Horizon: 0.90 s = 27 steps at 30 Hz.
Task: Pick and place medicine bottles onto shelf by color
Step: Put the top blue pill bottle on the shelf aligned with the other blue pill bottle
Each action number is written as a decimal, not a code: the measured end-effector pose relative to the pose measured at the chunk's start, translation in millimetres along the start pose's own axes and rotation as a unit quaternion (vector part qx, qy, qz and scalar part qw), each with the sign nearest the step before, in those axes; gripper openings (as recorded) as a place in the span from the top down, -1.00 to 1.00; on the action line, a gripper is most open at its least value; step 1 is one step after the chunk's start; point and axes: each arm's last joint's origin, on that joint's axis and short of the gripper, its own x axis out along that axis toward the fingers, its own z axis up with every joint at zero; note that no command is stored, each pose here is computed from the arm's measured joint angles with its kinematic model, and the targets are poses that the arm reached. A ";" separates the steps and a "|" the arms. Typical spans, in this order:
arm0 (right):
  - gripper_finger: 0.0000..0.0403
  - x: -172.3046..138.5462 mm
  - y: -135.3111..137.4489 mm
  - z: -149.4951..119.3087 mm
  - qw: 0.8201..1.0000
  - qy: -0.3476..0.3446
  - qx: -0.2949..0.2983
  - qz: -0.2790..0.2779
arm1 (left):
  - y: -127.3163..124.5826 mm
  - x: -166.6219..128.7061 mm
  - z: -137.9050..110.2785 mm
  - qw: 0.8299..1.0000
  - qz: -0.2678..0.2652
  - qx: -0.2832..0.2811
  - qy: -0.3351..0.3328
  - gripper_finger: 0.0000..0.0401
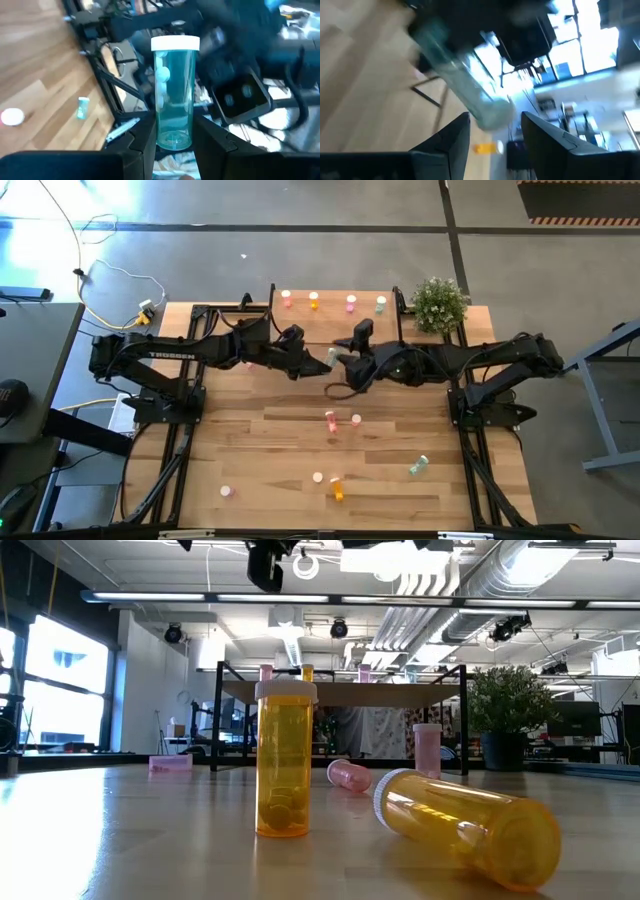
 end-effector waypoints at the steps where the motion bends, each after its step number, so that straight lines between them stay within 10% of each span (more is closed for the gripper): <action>1: 0.17 0.5 -0.7 -0.8 1.000 0.005 0.005 -0.003 | -0.4 -0.6 1.1 1.000 -0.003 0.004 0.002 0.53; 16: 0.17 3.4 -6.3 -10.4 0.986 0.072 0.138 -0.062 | 0.6 -2.5 5.5 0.988 -0.008 0.153 0.012 0.53; 27: 0.17 -0.3 -8.2 -12.4 0.924 0.061 0.369 -0.082 | 1.6 -3.8 10.0 0.951 -0.001 0.308 -0.005 0.53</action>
